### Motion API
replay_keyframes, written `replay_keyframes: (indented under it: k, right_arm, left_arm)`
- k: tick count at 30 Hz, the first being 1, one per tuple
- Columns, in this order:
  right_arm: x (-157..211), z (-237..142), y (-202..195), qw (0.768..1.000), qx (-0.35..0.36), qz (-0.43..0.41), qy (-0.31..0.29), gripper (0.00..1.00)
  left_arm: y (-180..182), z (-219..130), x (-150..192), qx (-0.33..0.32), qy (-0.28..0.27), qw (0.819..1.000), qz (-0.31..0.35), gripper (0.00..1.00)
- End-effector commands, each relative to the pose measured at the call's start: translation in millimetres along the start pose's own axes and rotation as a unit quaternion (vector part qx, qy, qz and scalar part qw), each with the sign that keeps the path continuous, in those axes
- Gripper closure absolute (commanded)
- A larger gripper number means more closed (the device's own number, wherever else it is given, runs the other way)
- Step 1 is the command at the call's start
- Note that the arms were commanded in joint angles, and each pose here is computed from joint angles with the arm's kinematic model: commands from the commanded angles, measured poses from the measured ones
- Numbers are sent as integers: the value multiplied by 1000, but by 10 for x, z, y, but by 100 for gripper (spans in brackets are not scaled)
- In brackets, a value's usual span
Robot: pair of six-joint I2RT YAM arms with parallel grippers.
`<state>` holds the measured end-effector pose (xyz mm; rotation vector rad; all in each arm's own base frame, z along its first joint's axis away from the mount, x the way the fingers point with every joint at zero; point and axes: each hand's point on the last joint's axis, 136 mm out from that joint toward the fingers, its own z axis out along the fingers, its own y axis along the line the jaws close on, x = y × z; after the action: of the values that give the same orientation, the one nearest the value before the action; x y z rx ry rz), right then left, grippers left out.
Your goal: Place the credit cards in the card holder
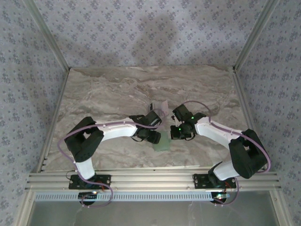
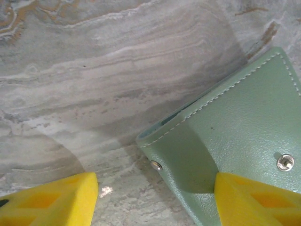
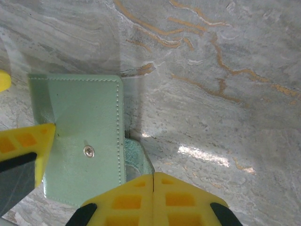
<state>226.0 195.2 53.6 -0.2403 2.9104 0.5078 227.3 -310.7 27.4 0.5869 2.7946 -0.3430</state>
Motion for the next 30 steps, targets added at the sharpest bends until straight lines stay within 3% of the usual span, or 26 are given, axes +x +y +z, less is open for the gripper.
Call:
replay_keyframes:
  k: [1, 17, 30]
  right_arm:
    - [-10, -67, 74, 1000, -29, 0, -4, 100]
    - [-186, 46, 469, 992, -124, 3, 13, 100]
    - [-212, 301, 551, 988, -144, 22, 46, 100]
  left_arm:
    - [208, 115, 121, -36, 16, 999, -12, 34]
    - [202, 207, 226, -22, 22, 999, -17, 34]
    - [212, 228, 241, -15, 18, 999, -25, 35]
